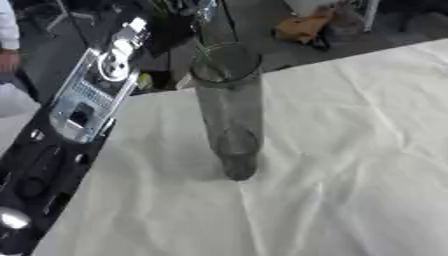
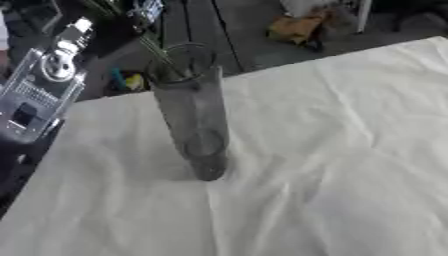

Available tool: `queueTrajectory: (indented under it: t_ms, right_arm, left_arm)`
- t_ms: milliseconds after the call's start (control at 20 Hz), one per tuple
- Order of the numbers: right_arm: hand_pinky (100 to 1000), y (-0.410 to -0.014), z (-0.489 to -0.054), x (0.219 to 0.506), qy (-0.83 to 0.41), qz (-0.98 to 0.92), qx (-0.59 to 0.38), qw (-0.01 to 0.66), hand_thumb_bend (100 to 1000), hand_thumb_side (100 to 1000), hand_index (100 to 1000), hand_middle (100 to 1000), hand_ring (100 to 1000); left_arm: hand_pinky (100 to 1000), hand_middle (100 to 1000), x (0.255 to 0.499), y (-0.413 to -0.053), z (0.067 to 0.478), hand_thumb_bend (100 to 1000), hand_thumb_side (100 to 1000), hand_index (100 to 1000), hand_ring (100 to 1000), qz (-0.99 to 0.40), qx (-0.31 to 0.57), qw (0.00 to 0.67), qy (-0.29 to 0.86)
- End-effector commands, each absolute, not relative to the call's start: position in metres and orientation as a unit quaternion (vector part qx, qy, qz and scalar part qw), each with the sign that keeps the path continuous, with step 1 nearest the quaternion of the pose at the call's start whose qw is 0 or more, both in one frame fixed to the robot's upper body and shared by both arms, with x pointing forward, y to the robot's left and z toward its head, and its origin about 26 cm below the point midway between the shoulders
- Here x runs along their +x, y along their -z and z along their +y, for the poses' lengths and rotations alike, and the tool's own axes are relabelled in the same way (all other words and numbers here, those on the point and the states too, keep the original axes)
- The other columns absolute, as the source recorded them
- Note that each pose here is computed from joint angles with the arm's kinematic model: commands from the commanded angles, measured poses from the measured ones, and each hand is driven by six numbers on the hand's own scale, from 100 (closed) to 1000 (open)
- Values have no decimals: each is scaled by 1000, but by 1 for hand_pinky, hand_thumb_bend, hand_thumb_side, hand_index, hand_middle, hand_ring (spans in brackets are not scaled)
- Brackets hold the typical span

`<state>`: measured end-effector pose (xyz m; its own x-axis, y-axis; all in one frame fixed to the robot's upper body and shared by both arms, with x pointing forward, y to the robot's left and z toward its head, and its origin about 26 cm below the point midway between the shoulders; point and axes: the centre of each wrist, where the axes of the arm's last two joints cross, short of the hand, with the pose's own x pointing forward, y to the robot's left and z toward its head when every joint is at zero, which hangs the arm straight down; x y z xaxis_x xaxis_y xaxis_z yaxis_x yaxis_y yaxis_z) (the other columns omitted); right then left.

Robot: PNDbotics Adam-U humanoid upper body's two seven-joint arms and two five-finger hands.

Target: Arrange flowers into the vase.

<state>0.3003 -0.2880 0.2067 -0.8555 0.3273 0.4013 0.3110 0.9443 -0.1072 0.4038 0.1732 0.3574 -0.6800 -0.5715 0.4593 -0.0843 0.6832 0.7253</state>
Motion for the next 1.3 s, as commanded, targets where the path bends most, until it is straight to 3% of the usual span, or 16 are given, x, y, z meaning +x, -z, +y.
queueTrajectory:
  t_ms: [50, 600, 1300]
  right_arm:
    - [514, -214, -288, 298, -20, -966, -164, 201, 100, 774, 808, 550, 663]
    - [513, -213, -287, 297, -25, -964, -164, 206, 100, 769, 806, 548, 663]
    - [513, -213, -287, 297, -31, -963, -164, 211, 100, 760, 806, 547, 664]
  left_arm:
    - [463, 655, 401, -372, 181, 100, 766, 670, 570, -843, 210, 339, 361]
    - [574, 747, 407, -374, 183, 100, 812, 810, 675, -805, 225, 336, 435]
    - [721, 844, 407, -380, 187, 100, 964, 982, 776, -774, 213, 330, 497]
